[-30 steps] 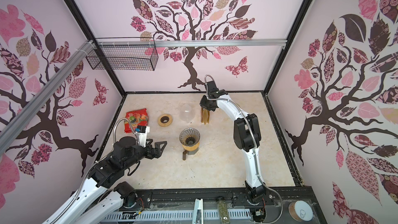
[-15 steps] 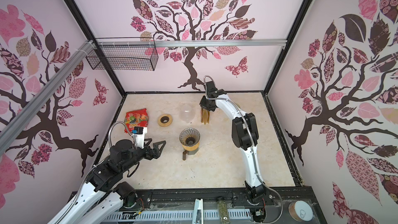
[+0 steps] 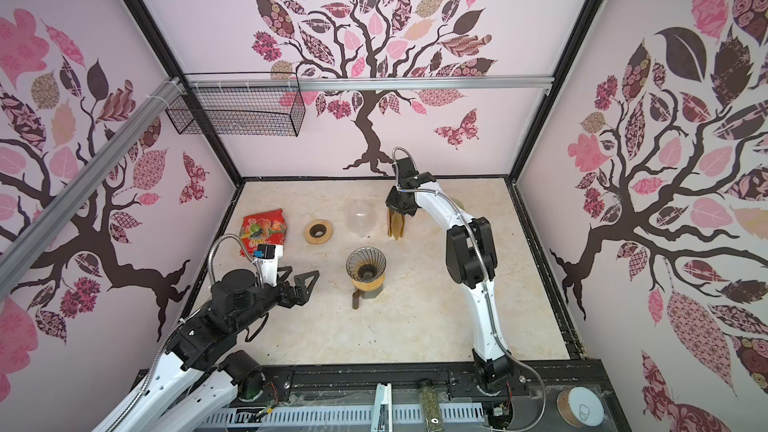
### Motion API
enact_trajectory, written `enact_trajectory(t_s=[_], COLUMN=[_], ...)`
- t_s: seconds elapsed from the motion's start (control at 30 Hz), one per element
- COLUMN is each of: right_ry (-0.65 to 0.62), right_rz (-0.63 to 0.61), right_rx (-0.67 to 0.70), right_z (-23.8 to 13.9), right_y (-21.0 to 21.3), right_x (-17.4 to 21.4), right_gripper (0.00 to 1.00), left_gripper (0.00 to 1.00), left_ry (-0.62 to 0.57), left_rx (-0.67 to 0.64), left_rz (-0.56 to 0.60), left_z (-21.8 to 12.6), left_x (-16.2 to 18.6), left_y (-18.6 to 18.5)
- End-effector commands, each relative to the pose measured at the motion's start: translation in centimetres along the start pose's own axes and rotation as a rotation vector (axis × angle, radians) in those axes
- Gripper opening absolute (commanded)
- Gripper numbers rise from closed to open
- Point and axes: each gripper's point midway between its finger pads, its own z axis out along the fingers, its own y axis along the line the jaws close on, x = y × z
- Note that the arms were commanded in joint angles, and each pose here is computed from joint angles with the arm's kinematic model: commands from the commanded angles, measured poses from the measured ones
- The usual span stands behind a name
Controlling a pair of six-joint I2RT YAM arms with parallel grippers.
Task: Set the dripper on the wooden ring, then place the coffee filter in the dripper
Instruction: 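Close the right gripper on the front tan paper filter in the box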
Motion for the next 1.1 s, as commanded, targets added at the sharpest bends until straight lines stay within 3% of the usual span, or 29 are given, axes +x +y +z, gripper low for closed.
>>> enact_trajectory(t_s=[0.0, 0.53, 1.07], right_ry=[0.006, 0.0, -0.049], right_rz=[-0.009, -0.038, -0.113], right_rx=[0.026, 0.012, -0.042], right_z=[0.8, -0.4, -5.5], right_y=[-0.2, 0.2, 1.8], right_x=[0.2, 0.1, -0.6], right_gripper=[0.12, 0.0, 0.0], left_gripper=[0.97, 0.97, 0.97], left_ry=[-0.003, -0.003, 0.001], left_rx=[-0.006, -0.006, -0.004], left_rz=[0.004, 0.003, -0.003], left_z=[0.3, 0.3, 0.4], left_x=[0.3, 0.3, 0.5], left_y=[0.3, 0.3, 0.3])
